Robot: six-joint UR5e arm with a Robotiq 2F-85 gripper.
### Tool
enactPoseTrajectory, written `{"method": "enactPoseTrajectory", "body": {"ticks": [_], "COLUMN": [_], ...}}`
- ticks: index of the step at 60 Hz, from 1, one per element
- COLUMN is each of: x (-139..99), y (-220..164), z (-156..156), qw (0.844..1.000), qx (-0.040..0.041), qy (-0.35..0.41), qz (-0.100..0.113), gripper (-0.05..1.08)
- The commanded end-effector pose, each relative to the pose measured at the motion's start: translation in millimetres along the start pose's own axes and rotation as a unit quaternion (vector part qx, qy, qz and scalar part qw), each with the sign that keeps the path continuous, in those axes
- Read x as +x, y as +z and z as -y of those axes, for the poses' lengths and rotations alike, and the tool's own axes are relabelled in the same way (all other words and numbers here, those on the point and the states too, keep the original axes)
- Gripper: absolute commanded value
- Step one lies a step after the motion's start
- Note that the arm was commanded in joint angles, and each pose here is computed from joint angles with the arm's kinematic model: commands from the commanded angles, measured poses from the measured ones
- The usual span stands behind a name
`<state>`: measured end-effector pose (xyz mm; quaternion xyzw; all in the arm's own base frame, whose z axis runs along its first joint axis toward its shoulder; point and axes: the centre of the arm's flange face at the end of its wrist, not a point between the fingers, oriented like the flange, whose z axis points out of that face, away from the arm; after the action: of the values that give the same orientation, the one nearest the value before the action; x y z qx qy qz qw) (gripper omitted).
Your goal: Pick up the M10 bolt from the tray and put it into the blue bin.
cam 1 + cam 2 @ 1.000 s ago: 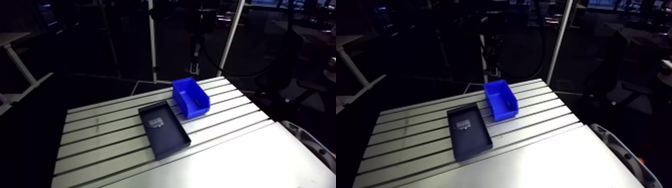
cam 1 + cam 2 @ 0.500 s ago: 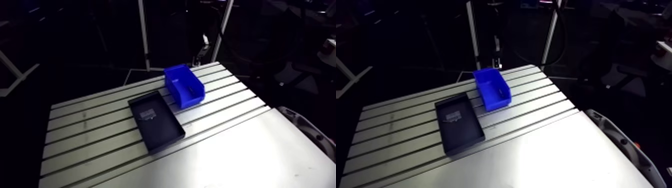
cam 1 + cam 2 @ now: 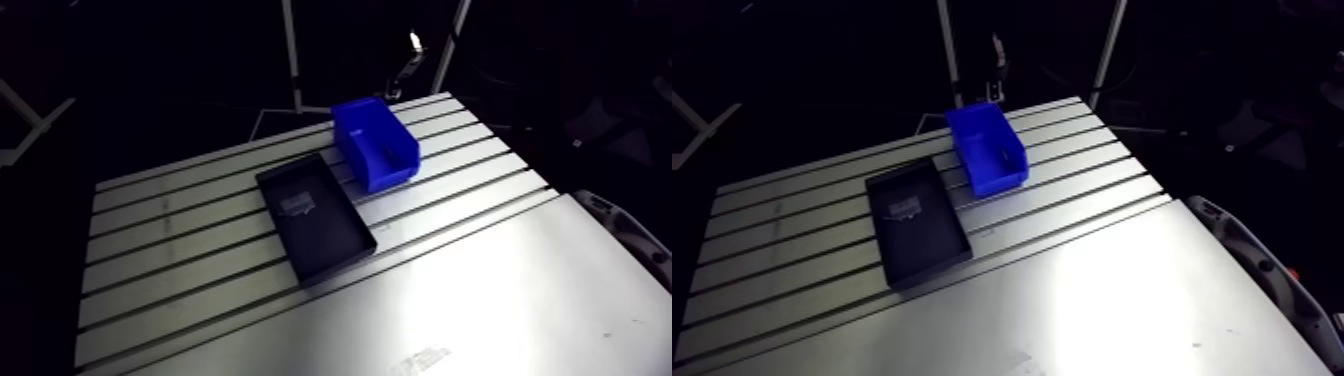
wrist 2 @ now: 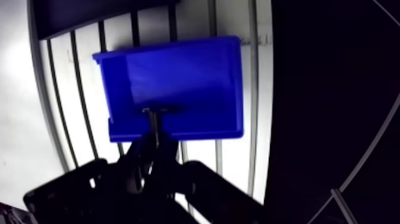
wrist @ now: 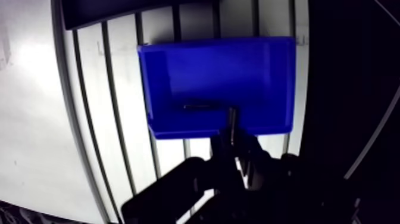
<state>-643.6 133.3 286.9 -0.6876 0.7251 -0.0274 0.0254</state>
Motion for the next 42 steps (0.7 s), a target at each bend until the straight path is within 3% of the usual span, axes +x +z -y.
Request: {"method": "enactPoseTrajectory", "body": {"ticks": [1, 5, 20, 37, 42], "x": [5, 6, 6, 8, 20], "y": [6, 7, 12, 32, 36], "z": [-4, -4, -2, 0, -2], "qw": [1.000, 1.000, 1.000, 1.000, 1.000], "qx": [-0.0037, -0.0075, -0.0059, 0.0117, 0.0150], "qy": [-0.006, -0.007, -0.006, -0.007, -0.016], "qz": [0.000, 0.000, -0.001, -0.006, -0.006], "gripper": [1.04, 1.04, 1.03, 1.03, 1.03]}}
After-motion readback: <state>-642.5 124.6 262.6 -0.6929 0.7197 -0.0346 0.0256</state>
